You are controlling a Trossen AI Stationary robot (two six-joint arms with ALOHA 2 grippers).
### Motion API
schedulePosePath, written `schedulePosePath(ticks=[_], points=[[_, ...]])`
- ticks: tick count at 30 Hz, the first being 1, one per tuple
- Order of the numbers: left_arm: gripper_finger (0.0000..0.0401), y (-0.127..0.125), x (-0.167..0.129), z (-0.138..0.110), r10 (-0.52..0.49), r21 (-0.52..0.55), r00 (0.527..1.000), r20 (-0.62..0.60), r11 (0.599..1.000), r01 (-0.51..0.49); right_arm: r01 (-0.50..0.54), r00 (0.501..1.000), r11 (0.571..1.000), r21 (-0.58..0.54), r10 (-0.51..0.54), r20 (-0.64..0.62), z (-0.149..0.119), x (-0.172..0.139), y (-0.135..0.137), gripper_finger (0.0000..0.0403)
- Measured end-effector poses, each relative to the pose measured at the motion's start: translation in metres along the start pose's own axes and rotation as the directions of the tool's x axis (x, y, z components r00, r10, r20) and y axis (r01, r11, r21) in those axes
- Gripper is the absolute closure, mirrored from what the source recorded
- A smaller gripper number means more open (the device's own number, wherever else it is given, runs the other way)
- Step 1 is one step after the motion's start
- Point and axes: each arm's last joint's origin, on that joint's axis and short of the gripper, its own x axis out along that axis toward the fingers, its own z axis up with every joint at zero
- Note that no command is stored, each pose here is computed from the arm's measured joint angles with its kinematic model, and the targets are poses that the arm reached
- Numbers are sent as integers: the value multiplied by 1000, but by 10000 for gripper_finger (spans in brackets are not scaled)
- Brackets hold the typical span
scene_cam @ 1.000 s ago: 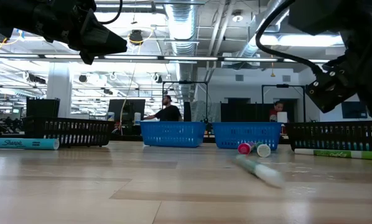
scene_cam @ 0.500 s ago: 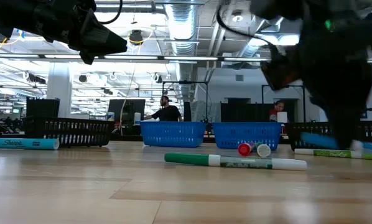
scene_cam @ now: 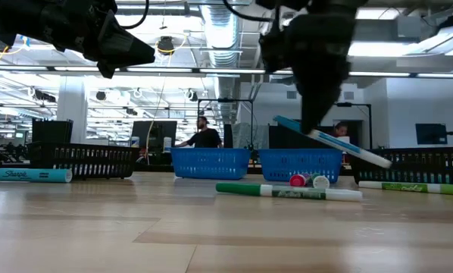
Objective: Pick & Place Markers
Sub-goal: Put the light blue alcohol marker into the right blue bin
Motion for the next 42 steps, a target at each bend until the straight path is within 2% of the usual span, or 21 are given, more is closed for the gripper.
schedulePosePath(ticks=[6,9,13,18,22,26,30,34,42], points=[[301,0,0,0,0,0,1000,1,1000,0,49,998,999,-24,-50,-41,18,-24,-22,368],[301,0,0,0,0,0,1000,1,1000,0,139,990,988,-64,-140,-24,26,-34,-35,365],[301,0,0,0,0,0,1000,1,1000,0,272,962,954,-130,-272,15,35,-36,-60,363],[301,0,0,0,0,0,1000,1,1000,0,335,941,935,-120,-338,-7,44,-31,-90,369],[301,0,0,0,0,0,1000,1,1000,0,407,912,913,-28,-405,62,53,-28,-117,366],[301,0,0,0,0,0,1000,1,1000,0,408,908,912,40,-410,83,55,-21,-137,354],[301,0,0,0,0,0,1000,1,1000,0,403,912,914,53,-406,52,49,-13,-147,349],[301,0,0,0,0,0,1000,2,1000,0,404,913,910,92,-407,15,43,-7,-150,348],[301,0,0,0,0,0,1000,2,1000,0,403,914,911,81,-406,21,42,-5,-149,341]])
